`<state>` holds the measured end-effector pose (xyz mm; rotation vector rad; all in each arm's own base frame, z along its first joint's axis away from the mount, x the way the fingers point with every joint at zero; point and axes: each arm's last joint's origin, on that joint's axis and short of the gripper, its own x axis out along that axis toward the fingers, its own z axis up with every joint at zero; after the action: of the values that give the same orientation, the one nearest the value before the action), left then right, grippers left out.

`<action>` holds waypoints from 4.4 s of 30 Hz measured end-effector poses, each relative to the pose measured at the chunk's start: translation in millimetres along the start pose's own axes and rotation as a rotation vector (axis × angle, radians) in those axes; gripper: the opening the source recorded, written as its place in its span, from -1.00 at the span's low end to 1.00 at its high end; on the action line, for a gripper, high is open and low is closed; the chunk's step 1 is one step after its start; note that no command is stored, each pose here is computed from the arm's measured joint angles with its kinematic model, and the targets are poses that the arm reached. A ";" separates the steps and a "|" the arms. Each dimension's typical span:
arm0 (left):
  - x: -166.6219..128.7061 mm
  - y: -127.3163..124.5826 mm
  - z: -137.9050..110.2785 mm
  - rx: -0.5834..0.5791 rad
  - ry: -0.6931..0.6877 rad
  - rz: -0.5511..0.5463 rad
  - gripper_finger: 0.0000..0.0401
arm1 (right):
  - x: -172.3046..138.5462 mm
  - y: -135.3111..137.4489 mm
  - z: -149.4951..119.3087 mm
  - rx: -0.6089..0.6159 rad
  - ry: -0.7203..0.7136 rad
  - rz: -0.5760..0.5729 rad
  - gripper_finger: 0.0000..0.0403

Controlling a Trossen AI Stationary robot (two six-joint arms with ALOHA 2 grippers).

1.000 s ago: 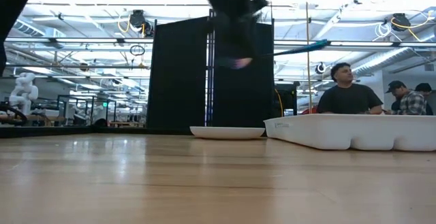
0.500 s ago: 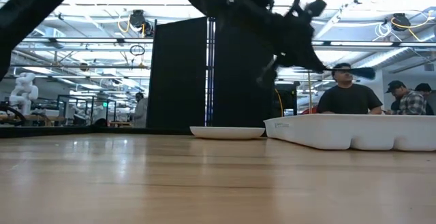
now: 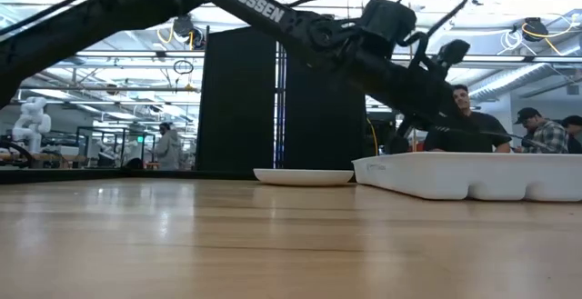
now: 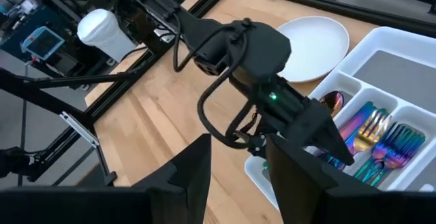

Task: Sort silverware
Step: Put the purple fork into the white silverware tray, then return to Home Position

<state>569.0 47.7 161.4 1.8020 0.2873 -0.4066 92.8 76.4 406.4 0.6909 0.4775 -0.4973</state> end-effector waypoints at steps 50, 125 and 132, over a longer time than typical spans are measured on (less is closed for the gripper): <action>-55.5 78.9 -23.1 -0.747 0.109 0.201 -0.74 | 0.0 -0.4 -0.4 -0.043 0.015 -0.003 -0.34; -494.8 -111.5 87.6 -2.116 -0.233 0.740 -0.92 | 154.1 -124.3 -83.3 -0.178 -0.343 0.489 -1.00; -477.9 -121.9 93.0 -2.116 -0.273 0.744 -0.92 | 170.3 -141.8 -95.6 -0.220 -0.283 0.456 -1.00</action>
<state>74.7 -2.2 232.5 -0.3113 -0.1915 0.2465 120.7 2.6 178.3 0.4861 0.0963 -0.1047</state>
